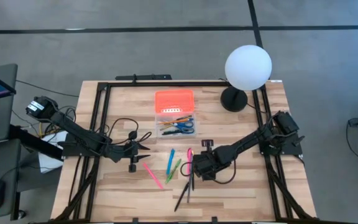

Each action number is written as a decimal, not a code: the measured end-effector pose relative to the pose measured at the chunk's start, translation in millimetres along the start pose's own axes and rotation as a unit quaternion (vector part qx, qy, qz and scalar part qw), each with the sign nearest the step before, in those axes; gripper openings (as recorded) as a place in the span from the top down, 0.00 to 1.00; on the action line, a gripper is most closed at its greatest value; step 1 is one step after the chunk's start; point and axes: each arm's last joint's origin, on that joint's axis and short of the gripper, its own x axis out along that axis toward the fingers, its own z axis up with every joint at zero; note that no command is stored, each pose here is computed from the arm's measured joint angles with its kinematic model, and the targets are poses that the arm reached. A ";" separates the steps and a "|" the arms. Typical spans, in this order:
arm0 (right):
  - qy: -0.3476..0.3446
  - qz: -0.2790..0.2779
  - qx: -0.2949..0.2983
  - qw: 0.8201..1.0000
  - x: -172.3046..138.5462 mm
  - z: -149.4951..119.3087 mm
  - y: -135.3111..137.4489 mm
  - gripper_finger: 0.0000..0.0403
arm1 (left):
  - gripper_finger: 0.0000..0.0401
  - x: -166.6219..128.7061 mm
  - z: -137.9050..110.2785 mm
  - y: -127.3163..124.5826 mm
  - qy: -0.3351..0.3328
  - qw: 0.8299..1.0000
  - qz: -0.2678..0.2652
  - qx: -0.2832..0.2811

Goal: Pick & place school supplies into a supply box
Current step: Put the green crayon into the supply box

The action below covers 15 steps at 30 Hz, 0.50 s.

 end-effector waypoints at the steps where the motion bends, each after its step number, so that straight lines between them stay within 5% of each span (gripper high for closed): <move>1: -0.001 -0.001 -0.002 1.000 -0.2 1.6 -1.9 0.99 | 0.69 0.0 0.0 0.0 0.000 1.000 0.000 0.000; 8: -0.014 -0.048 -0.023 0.998 -7.2 16.2 -20.3 0.99 | 0.69 0.0 0.0 0.0 0.000 1.000 0.000 0.000; 15: -0.037 -0.102 -0.010 0.994 -18.4 45.5 -66.9 0.99 | 0.69 0.0 0.0 0.0 0.000 1.000 0.000 0.000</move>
